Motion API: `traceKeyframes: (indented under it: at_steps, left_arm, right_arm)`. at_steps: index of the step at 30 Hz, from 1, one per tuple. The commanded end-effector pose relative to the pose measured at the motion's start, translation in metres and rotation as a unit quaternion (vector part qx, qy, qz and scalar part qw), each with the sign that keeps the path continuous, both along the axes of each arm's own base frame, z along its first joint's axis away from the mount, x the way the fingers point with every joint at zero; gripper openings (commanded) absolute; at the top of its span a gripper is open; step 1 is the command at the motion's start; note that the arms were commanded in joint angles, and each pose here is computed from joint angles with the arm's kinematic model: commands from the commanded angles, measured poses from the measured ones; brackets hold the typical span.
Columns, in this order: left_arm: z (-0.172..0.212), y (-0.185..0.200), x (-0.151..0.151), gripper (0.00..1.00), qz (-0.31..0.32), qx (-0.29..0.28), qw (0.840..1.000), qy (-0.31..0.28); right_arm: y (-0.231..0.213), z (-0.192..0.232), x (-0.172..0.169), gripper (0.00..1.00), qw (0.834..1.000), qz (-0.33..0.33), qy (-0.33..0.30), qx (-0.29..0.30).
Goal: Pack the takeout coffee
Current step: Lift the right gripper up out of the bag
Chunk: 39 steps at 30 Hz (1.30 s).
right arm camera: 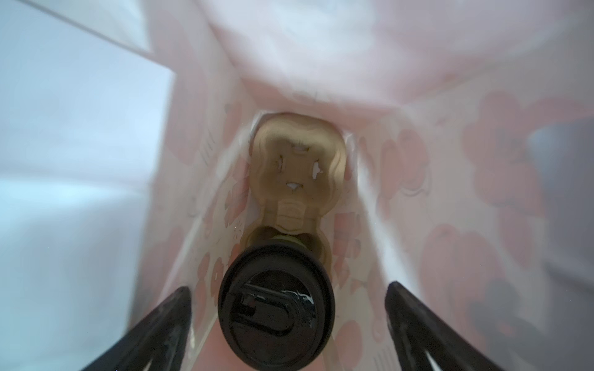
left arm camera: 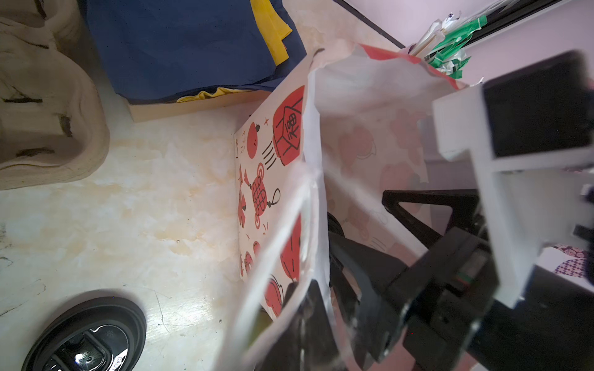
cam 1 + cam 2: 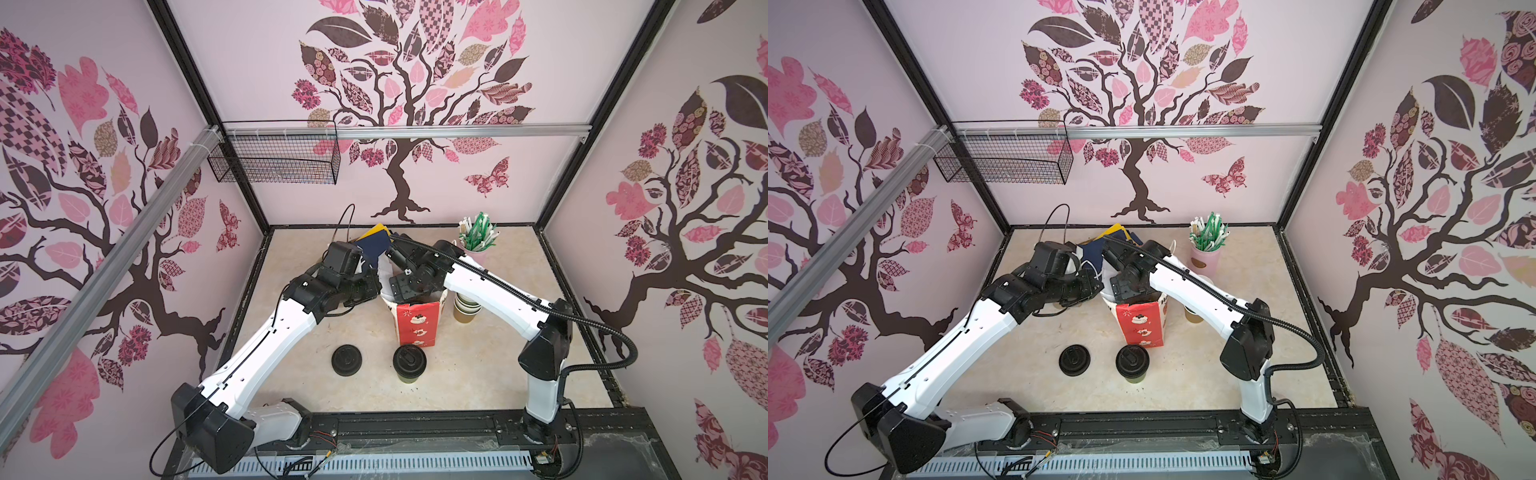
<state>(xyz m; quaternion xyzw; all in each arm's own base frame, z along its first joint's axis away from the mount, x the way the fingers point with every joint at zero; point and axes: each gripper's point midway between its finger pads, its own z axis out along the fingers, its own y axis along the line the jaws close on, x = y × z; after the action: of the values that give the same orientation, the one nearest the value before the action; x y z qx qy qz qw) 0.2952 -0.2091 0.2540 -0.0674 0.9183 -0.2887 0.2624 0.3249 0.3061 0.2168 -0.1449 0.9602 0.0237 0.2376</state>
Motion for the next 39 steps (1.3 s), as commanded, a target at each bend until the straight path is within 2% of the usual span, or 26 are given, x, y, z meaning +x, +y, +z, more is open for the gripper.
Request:
traceKeyframes:
  at_steps: [1,8,11,13,17,20,23,25,27,28,32,36,39]
  left_arm:
    - [0.011,-0.003,0.003,0.00,-0.008,0.001,1.000,-0.013]
    - [0.007,-0.004,0.003,0.00,-0.010,0.003,1.000,-0.008]
    - [0.007,-0.004,0.004,0.00,-0.010,0.002,1.000,-0.008]
    - [0.007,-0.004,0.004,0.00,-0.010,0.000,1.000,-0.009]
    - [0.011,-0.007,0.006,0.00,-0.011,-0.009,1.000,-0.014]
    - [0.014,-0.008,0.007,0.04,-0.008,-0.017,1.000,-0.018]
    - [0.021,-0.011,0.008,0.21,-0.008,-0.032,0.999,-0.029]
    - [0.026,-0.011,0.007,0.34,-0.004,-0.043,0.998,-0.034]
    - [0.032,-0.010,0.007,0.45,0.002,-0.050,0.998,-0.042]
    - [0.036,-0.008,0.007,0.51,0.007,-0.053,0.998,-0.046]
    - [0.047,-0.005,0.007,0.63,0.018,-0.065,0.996,-0.057]
    - [0.044,-0.006,0.007,0.67,0.014,-0.060,0.997,-0.049]
    - [0.036,-0.010,0.007,0.67,0.005,-0.058,0.998,-0.038]
  right_arm:
    - [0.004,0.043,-0.001,0.95,0.999,0.015,-0.038,0.028]
    - [0.022,0.105,-0.006,0.90,0.989,0.056,-0.112,0.084]
    - [0.030,0.139,-0.015,0.86,0.978,0.082,-0.154,0.111]
    - [0.030,0.176,-0.024,0.83,0.966,0.095,-0.186,0.150]
    - [0.009,0.227,-0.049,0.78,0.944,0.105,-0.222,0.219]
    - [-0.019,0.235,-0.070,0.76,0.939,0.099,-0.227,0.239]
    - [-0.055,0.219,-0.076,0.76,0.950,0.052,-0.221,0.213]
    - [-0.083,0.195,-0.071,0.75,0.967,0.002,-0.178,0.182]
    - [-0.109,0.177,-0.062,0.78,0.977,-0.048,-0.134,0.159]
    - [-0.113,0.172,-0.060,0.81,0.980,-0.049,-0.122,0.150]
    - [-0.101,0.175,-0.052,0.90,0.985,0.019,-0.130,0.113]
    - [-0.071,0.175,-0.022,0.91,0.980,0.096,-0.160,0.072]
    - [-0.042,0.176,0.002,0.91,0.970,0.146,-0.183,0.069]
